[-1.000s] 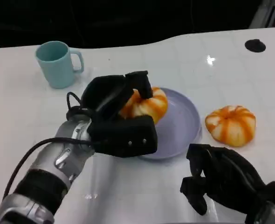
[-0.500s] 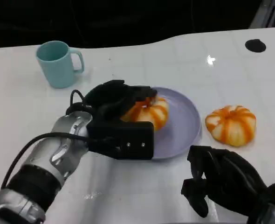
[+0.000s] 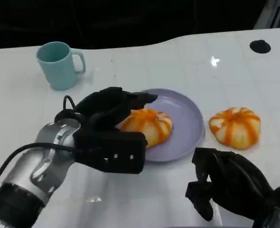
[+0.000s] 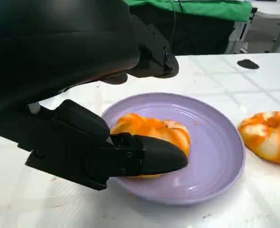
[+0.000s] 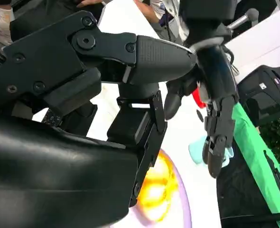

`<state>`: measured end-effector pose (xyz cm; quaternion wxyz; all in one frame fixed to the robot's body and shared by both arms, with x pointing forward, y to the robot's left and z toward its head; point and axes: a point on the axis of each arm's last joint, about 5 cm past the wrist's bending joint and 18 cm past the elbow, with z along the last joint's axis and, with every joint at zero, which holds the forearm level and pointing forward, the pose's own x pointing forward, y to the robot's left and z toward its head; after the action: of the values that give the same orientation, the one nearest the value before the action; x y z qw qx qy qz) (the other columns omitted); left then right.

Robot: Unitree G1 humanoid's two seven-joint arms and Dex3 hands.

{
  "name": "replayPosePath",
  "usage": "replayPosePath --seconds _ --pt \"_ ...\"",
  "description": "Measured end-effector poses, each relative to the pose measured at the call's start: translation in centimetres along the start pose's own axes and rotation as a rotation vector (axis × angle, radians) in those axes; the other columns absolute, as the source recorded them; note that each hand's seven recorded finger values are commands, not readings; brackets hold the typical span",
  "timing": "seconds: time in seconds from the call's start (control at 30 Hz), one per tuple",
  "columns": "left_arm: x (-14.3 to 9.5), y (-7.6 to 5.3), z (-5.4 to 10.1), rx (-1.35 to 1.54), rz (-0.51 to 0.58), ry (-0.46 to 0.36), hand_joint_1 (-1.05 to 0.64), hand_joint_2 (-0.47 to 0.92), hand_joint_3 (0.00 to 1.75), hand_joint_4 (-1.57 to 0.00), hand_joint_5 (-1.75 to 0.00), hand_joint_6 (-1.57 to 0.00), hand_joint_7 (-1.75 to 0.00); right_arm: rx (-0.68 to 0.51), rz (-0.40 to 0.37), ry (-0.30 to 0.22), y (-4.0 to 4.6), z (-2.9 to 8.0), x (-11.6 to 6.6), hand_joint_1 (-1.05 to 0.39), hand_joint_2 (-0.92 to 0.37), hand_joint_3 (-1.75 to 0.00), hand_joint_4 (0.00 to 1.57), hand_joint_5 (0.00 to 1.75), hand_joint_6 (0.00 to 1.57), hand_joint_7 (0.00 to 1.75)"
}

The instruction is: Grasp the bread from the table and place it into the plate.

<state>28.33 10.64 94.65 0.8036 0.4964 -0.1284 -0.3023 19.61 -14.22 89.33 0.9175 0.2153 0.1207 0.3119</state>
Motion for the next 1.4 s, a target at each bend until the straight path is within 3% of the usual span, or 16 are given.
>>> replayPosePath --seconds 0.13,0.23,0.3,0.33,0.4,0.47,0.6,0.77,0.97,1.2,1.4 --pt "-1.1 -0.2 -0.3 -0.115 0.058 -0.01 -0.69 0.92 0.39 -0.23 -0.53 -0.44 -0.1 0.004 0.002 0.002 0.01 0.0 0.0 -0.95 -0.7 -0.75 1.27 1.69 1.06 1.65" --pt "-2.3 -0.6 -0.4 -0.308 0.152 -0.05 -0.65 0.92 0.36 -0.28 -0.95 -0.6 -0.17 -0.002 0.003 0.001 0.03 0.1 0.0 -0.95 -0.7 -0.74 1.26 1.69 1.05 1.65" --pt "-2.9 -1.3 -0.2 -0.461 0.204 -0.082 -0.63 0.92 0.36 -0.33 -1.11 -0.66 -0.22 -0.006 0.002 0.002 -0.02 0.2 0.0 -0.95 -0.69 -0.74 1.27 1.67 1.06 1.64" --pt "-3.3 -1.8 -0.2 -0.534 0.228 -0.094 -0.61 0.92 0.35 -0.35 -1.21 -0.67 -0.31 -0.006 0.002 0.002 -0.02 0.2 0.0 -0.95 -0.69 -0.74 1.27 1.66 1.06 1.63" --pt "-4.0 -2.5 -0.1 -0.659 0.262 -0.114 -0.59 0.92 0.36 -0.38 -1.41 -0.48 -0.87 -0.003 0.003 0.003 -0.02 0.2 0.0 -0.95 -0.68 -0.73 1.28 1.65 1.08 1.62" --pt "-4.8 -3.4 0.2 -0.79 0.312 -0.144 -0.6 0.92 0.4 -0.36 -1.63 -0.36 -1.21 -0.001 0.004 0.006 -0.03 0.2 0.0 -0.95 -0.7 -0.73 1.28 1.64 1.08 1.61" --pt "-6.5 -5.2 1.3 -0.984 0.374 -0.17 -0.6 0.92 0.5 -0.4 -1.74 -0.3 -1.61 -0.011 0.005 0.008 -0.05 0.3 0.1 -0.95 -0.71 -0.74 1.28 1.63 1.08 1.61" --pt "-8.6 -6.2 1.6 -1.13 0.372 -0.167 -0.63 0.92 0.47 -0.59 -1.75 -0.47 -1.71 -0.019 0.007 0.002 -0.07 0.4 0.1 -0.96 -0.7 -0.73 1.29 1.63 1.08 1.6" --pt "-11.5 -7.2 1.7 -1.329 0.275 -0.08 -0.63 0.92 0.44 -0.75 -1.75 -0.56 -1.75 -0.023 0.004 0.004 -0.07 0.4 0.2 -0.97 -0.69 -0.75 1.29 1.63 1.09 1.57" --pt "-12.0 -8.4 2.1 -1.445 0.243 -0.049 -0.6 0.92 0.35 -0.89 -1.75 -0.66 -1.75 -0.024 0.007 0.005 -0.14 0.5 0.3 -0.97 -0.67 -0.77 1.3 1.63 1.11 1.56" --pt "-11.8 -9.5 1.5 -1.512 0.207 -0.04 -0.59 0.92 0.3 -0.91 -1.75 -0.69 -1.75 -0.024 0.012 0.005 -0.29 0.5 0.3 -0.96 -0.66 -0.79 1.29 1.63 1.11 1.55"
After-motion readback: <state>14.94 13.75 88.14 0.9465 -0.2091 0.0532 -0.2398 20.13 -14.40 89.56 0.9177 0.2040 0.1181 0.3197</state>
